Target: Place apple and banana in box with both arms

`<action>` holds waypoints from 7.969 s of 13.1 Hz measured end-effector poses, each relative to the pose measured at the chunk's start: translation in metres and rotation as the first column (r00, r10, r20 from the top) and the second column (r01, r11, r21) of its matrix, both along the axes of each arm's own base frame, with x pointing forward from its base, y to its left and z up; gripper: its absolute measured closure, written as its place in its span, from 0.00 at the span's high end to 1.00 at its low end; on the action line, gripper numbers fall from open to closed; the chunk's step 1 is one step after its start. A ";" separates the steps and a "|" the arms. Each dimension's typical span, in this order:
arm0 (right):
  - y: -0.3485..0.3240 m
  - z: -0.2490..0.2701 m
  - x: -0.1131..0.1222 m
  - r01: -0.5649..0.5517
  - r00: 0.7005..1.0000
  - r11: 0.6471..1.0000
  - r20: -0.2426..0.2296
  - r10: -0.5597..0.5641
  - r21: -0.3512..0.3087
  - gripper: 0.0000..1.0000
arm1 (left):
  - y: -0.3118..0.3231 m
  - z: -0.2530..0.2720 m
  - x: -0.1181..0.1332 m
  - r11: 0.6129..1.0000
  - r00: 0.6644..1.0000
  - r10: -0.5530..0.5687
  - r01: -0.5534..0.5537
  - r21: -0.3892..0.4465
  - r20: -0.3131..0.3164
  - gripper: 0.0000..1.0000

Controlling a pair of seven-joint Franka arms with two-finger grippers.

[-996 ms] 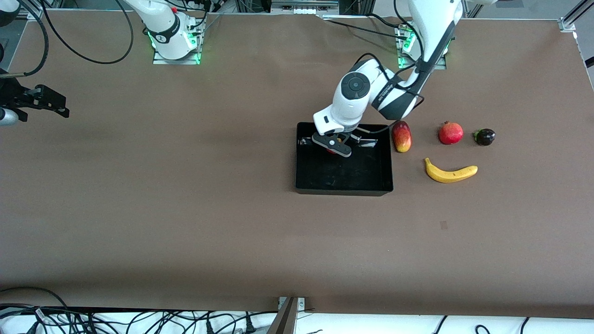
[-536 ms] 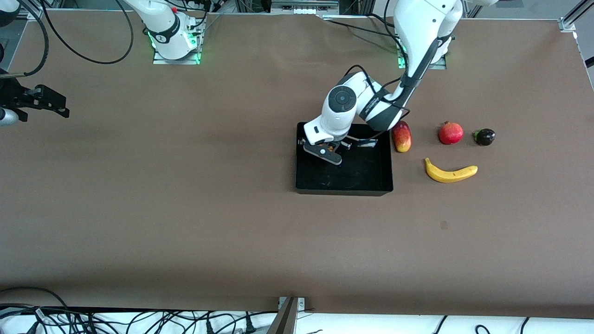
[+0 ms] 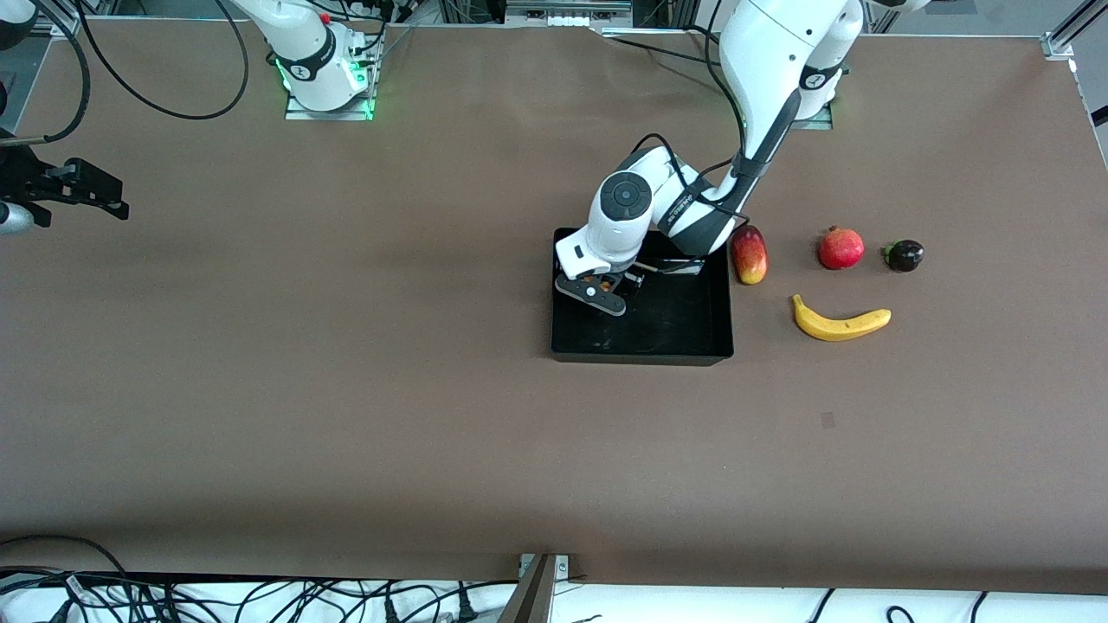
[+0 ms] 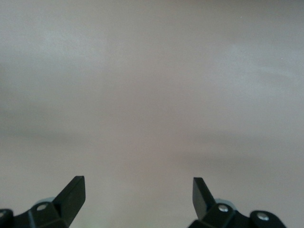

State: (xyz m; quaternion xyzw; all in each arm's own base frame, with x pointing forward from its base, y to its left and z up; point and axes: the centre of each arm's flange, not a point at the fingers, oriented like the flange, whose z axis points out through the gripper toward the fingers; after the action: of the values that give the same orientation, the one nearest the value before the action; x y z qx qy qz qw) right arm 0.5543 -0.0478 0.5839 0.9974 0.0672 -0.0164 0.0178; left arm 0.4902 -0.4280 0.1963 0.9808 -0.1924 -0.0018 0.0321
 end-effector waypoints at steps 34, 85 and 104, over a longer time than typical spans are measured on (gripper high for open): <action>-0.001 0.000 0.000 0.002 1.000 1.000 -0.001 -0.002 0.000 1.00 | 0.440 -0.022 0.082 0.739 0.738 -0.673 0.671 -0.053 -0.041 1.00; -0.001 0.000 0.000 0.001 1.000 1.000 -0.001 -0.001 0.000 1.00 | 0.130 0.019 0.022 0.923 0.918 -0.384 0.385 -0.008 -0.097 0.79; -0.001 -0.001 0.000 0.001 1.000 1.000 -0.001 -0.001 0.000 1.00 | 0.377 0.359 0.047 0.972 0.975 0.223 -0.222 0.080 -0.008 1.00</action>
State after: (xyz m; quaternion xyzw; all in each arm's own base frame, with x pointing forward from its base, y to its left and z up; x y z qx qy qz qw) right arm 0.5548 -0.0486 0.5833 0.9975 0.0666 -0.0169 0.0178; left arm 0.5370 -0.0510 0.5552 0.9966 -0.0810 -0.0142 -0.0049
